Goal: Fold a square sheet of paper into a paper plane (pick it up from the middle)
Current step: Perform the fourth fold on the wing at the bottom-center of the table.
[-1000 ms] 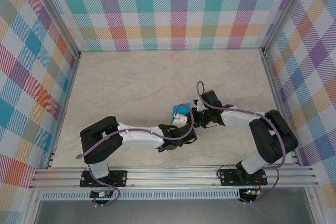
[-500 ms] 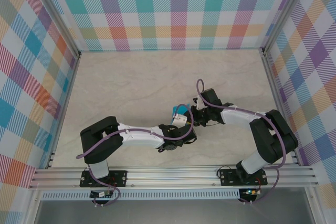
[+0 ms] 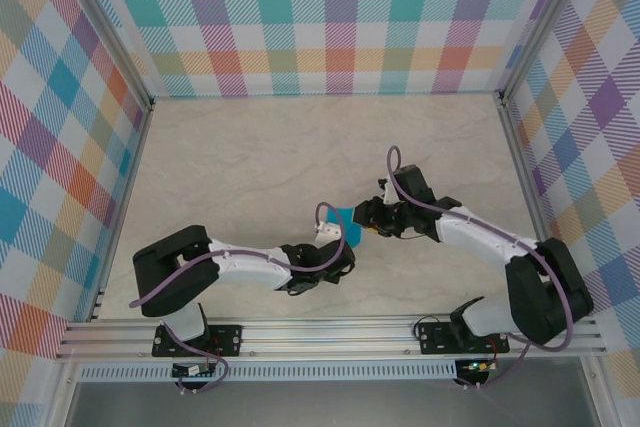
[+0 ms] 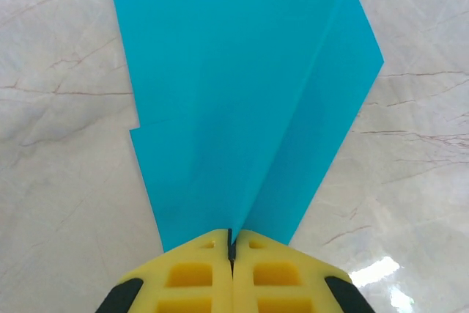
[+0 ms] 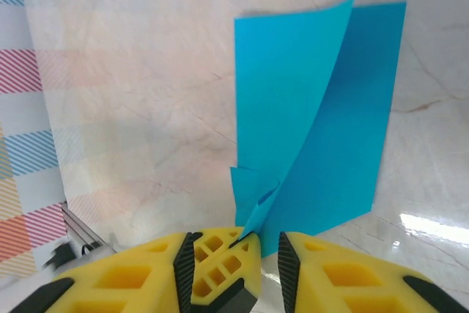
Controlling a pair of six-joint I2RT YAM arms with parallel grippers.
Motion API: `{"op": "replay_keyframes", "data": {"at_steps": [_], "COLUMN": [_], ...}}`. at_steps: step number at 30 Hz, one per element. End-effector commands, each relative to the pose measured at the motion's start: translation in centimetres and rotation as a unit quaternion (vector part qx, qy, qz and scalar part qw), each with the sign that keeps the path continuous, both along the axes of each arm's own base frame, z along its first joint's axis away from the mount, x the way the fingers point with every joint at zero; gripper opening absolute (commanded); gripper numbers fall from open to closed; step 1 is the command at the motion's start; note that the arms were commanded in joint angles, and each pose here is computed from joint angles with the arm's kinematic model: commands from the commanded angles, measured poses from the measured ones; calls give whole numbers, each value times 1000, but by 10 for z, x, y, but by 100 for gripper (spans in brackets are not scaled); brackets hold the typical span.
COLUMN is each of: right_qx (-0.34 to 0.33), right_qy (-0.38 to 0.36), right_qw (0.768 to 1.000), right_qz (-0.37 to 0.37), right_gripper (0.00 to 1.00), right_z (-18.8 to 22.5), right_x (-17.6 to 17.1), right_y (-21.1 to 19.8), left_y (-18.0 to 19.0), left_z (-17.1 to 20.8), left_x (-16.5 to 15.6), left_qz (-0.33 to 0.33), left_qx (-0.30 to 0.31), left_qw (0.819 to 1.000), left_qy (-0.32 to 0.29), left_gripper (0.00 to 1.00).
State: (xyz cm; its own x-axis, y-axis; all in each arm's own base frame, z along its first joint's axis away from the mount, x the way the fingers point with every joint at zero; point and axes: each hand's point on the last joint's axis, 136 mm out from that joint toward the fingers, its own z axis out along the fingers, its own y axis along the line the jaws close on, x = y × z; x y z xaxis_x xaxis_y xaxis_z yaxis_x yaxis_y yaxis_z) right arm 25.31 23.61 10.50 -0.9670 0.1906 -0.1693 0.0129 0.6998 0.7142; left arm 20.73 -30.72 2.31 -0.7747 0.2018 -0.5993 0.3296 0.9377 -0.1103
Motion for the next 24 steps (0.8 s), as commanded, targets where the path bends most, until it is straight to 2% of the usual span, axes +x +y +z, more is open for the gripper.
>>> {"op": "replay_keyframes", "data": {"at_steps": [1,7,15,24], "right_qx": [-29,-2,33,45], "right_qy": [-14,-34,-15,10], "right_qw": [999,999,999,997], "right_qz": [-10,2,35,61], "right_gripper": [40,48,48,32], "right_z": [-4,-2,-12,-28], "right_x": [-7,-12,-20,-17], "right_y": [-14,-10,11,42], "left_y": [-12,-12,-10,3], "left_z": [12,14,12,8], "left_x": [0,0,4,9], "left_qz": [-13,-27,-27,-2], "left_qx": [-95,-166,-223,-271], "left_qw": [995,984,971,957], "left_qy": [24,58,87,106], "left_gripper": [5,5,5,5]}}
